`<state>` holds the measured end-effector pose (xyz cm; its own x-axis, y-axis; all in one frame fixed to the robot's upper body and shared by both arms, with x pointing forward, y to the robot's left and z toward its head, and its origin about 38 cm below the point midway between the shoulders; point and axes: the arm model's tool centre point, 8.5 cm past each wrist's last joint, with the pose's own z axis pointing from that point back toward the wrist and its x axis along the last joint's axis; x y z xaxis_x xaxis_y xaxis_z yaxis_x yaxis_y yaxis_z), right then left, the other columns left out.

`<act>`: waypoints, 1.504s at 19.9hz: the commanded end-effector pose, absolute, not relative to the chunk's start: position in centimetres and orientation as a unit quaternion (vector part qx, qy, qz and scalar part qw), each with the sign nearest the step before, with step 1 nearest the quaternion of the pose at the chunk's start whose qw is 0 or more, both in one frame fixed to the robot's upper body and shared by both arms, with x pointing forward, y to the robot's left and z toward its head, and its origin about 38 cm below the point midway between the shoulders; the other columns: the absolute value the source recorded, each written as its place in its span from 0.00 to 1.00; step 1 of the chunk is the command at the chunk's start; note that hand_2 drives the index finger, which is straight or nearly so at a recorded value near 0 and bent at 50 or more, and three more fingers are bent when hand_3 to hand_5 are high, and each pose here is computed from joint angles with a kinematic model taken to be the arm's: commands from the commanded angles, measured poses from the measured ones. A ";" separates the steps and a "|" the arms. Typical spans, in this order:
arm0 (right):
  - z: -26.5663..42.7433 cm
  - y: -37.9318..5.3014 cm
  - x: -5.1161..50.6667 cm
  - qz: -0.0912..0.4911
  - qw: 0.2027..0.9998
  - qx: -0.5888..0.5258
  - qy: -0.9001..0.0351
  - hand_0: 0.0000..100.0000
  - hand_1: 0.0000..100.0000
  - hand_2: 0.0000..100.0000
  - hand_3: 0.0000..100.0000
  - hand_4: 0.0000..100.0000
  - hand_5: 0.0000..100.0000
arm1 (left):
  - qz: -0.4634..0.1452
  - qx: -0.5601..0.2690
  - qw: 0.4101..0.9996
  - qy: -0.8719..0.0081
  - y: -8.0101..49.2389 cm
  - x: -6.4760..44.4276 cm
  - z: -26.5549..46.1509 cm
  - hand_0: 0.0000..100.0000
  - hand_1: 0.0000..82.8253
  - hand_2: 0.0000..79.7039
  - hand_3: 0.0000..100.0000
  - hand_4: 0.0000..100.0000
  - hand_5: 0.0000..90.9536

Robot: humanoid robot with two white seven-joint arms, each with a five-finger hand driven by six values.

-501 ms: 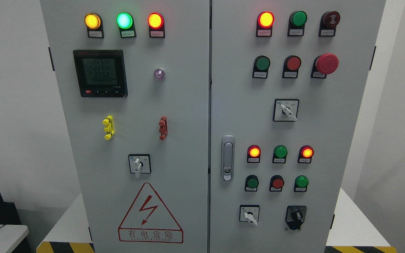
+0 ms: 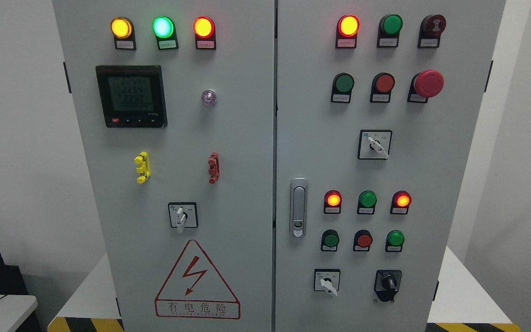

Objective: Turn on light switch 1

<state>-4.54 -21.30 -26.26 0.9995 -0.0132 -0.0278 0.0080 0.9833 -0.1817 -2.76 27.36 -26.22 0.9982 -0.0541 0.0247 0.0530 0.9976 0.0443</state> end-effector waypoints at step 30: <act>-26.3 -21.1 -4.5 0.008 0.996 -0.089 0.012 0.12 0.39 0.00 0.00 0.00 0.00 | 0.160 0.378 0.788 -0.458 51.3 7.4 -5.9 0.29 0.14 0.00 0.23 0.37 0.02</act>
<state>-4.54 -21.28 -26.26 0.9995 -0.0133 -0.0278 0.0080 0.9833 -0.1816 4.43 42.90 -17.45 0.7526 0.1495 0.6413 -0.4310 0.8482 0.3081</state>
